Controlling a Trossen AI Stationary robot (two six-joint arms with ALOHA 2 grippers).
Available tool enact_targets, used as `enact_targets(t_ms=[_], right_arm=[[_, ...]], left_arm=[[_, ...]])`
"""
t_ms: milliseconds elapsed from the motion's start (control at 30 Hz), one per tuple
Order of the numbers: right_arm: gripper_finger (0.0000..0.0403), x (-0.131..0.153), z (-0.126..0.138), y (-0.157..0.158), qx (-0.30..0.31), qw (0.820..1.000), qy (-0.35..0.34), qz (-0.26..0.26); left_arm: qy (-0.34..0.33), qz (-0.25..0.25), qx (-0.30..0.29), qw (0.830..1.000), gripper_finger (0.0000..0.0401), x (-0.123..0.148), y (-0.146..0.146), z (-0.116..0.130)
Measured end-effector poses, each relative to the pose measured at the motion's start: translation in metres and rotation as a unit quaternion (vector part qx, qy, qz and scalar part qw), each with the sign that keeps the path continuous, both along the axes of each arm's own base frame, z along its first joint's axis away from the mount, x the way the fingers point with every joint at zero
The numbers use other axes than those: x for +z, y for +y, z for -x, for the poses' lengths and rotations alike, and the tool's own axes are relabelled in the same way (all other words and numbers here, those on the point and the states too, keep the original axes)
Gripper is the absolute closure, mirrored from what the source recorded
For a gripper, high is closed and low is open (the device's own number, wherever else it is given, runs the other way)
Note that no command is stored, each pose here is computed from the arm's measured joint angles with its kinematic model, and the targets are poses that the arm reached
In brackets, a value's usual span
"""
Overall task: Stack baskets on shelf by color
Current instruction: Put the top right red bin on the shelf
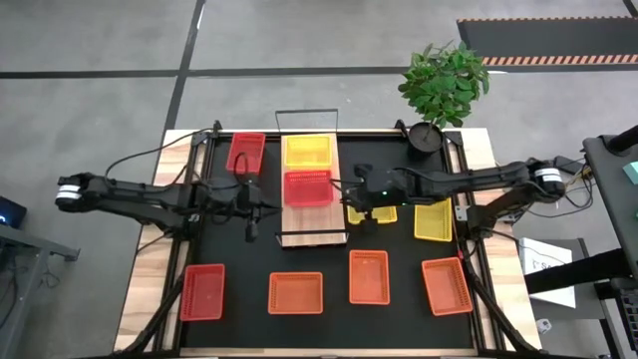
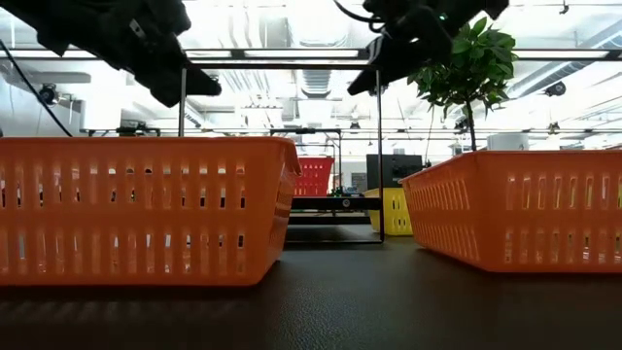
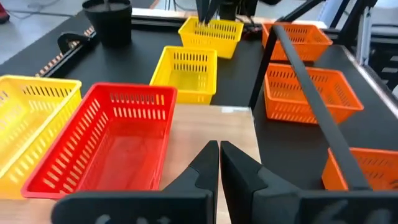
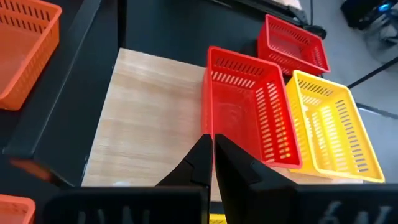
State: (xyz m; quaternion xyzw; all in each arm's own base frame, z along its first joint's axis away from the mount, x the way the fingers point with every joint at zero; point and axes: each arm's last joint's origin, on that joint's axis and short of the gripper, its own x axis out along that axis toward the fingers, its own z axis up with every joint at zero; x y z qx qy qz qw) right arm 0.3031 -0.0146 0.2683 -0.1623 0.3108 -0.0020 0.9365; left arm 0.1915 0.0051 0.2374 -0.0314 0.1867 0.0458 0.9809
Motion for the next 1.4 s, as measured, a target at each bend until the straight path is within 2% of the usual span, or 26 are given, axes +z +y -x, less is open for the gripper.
enact_targets(t_ms=[333, 500, 667, 833, 967, 1167, 1400], right_arm=[[0.0394, -0.009, 0.018, 0.001, 0.000, 1.000, -0.027, 0.001], [0.0394, -0.013, 0.019, 0.001, 0.000, 1.000, -0.024, 0.001], [0.0394, -0.013, 0.019, 0.001, 0.000, 1.000, -0.023, 0.001], [0.0394, -0.013, 0.019, 0.001, 0.000, 1.000, -0.024, 0.001], [0.0394, -0.013, 0.019, 0.001, -0.002, 1.000, -0.025, -0.003], [0.0394, -0.014, 0.020, 0.001, -0.006, 1.000, -0.022, -0.008], [0.0394, -0.015, 0.021, 0.001, -0.006, 1.000, -0.013, -0.008]], left_arm=[[0.011, -0.007, -0.002, 1.000, 0.0401, -0.005, 0.000, -0.014], [0.007, -0.023, 0.005, 1.000, 0.0401, 0.009, 0.002, -0.018], [0.067, -0.052, 0.003, 0.996, 0.0401, 0.035, 0.009, -0.021], [0.139, -0.099, 0.007, 0.985, 0.0401, 0.052, 0.027, -0.031], [0.177, -0.105, 0.007, 0.979, 0.0401, 0.046, 0.051, -0.044], [0.236, -0.087, -0.011, 0.968, 0.0401, 0.018, 0.083, -0.068], [0.258, -0.099, -0.019, 0.961, 0.0401, 0.000, 0.101, -0.095]])
